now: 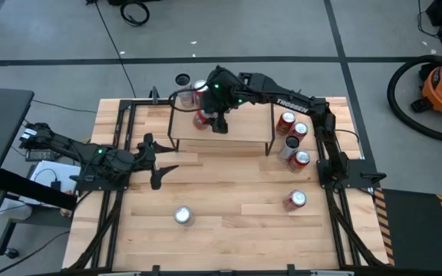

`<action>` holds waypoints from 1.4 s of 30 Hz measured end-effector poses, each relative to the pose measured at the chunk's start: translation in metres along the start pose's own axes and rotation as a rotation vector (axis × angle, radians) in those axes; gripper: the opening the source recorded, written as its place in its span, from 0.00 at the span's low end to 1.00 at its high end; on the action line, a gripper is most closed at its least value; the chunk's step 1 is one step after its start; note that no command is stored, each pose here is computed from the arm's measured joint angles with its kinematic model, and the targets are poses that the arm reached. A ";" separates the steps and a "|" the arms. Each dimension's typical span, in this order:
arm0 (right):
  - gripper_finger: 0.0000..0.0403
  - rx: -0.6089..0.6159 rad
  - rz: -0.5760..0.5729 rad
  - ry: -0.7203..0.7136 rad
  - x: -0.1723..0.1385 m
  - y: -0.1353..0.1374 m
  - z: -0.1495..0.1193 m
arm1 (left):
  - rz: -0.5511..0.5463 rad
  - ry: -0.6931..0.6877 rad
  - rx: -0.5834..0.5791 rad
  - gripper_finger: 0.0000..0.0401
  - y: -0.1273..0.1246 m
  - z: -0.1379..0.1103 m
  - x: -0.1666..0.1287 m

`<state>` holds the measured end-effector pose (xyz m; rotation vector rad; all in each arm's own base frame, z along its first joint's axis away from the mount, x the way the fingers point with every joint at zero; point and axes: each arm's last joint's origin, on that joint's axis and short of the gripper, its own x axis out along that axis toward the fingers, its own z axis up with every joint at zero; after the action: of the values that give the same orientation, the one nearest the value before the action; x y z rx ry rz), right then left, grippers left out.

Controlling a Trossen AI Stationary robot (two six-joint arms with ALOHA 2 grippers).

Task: Place canned beverage on shelf
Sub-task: Put the center orange soda can on the shelf aligned with the other orange soda can

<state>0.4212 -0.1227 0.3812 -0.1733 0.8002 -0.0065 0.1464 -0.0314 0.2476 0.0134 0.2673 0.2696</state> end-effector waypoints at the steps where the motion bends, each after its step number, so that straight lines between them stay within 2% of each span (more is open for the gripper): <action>1: 0.79 0.000 0.003 -0.002 0.000 0.000 0.000 | 0.000 0.000 -0.004 0.73 0.000 0.000 0.000; 10: 0.79 0.008 0.003 0.068 0.025 0.000 -0.007 | -0.002 -0.002 -0.022 0.73 0.000 0.000 0.000; 33: 0.80 0.011 0.051 0.073 0.025 0.001 -0.009 | -0.012 0.001 -0.025 0.73 -0.001 0.000 0.000; 42: 0.88 0.011 0.027 0.092 0.026 0.001 -0.010 | -0.013 0.001 -0.025 0.73 -0.001 0.000 0.000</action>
<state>0.4321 -0.1249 0.3556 -0.1527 0.8942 0.0072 0.1465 -0.0320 0.2478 -0.0130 0.2650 0.2600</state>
